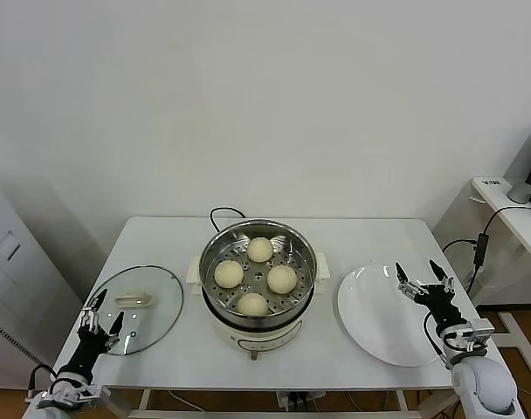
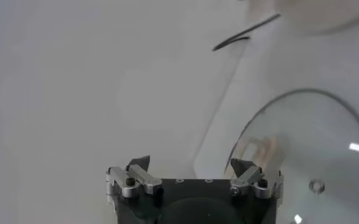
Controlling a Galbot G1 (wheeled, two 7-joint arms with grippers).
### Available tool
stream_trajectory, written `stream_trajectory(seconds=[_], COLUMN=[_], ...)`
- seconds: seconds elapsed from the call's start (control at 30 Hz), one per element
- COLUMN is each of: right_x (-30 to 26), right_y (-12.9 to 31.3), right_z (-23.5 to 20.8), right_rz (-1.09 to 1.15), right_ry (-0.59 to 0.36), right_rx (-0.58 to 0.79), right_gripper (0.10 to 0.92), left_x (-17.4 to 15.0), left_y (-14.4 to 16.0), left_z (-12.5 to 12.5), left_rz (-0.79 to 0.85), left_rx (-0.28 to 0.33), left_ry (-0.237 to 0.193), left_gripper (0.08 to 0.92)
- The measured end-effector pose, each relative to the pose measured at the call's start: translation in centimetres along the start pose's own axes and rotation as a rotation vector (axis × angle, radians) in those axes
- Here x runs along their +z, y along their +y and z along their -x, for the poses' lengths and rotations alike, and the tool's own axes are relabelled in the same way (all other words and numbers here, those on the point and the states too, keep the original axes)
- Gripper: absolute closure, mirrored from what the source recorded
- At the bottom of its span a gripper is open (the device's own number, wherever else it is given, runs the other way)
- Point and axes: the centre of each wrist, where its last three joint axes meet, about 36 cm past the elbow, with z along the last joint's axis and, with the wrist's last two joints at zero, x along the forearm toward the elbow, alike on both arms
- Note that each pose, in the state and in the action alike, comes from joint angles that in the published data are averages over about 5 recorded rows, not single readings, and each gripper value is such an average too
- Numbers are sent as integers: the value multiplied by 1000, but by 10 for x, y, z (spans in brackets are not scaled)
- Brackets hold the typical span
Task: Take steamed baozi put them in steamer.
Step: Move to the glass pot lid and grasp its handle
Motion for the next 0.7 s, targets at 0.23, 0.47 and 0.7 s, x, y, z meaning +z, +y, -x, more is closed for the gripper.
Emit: stream_trajectory(seconds=[0.23, 0.47, 0.7], right_x=[9, 17, 21], right_y=[6, 10, 9], right_z=[-3, -3, -3], right_rz=[4, 0, -7], right_ry=[11, 20, 25], right_rx=[-8, -21, -32], right_gripper=[200, 200, 200], left_x=[14, 18, 22], left_y=[-15, -25, -29], left_z=[9, 18, 27], left_rz=[172, 265, 308], left_rx=[-7, -11, -9], left_ry=[-25, -48, -51], left_gripper=[177, 177, 177])
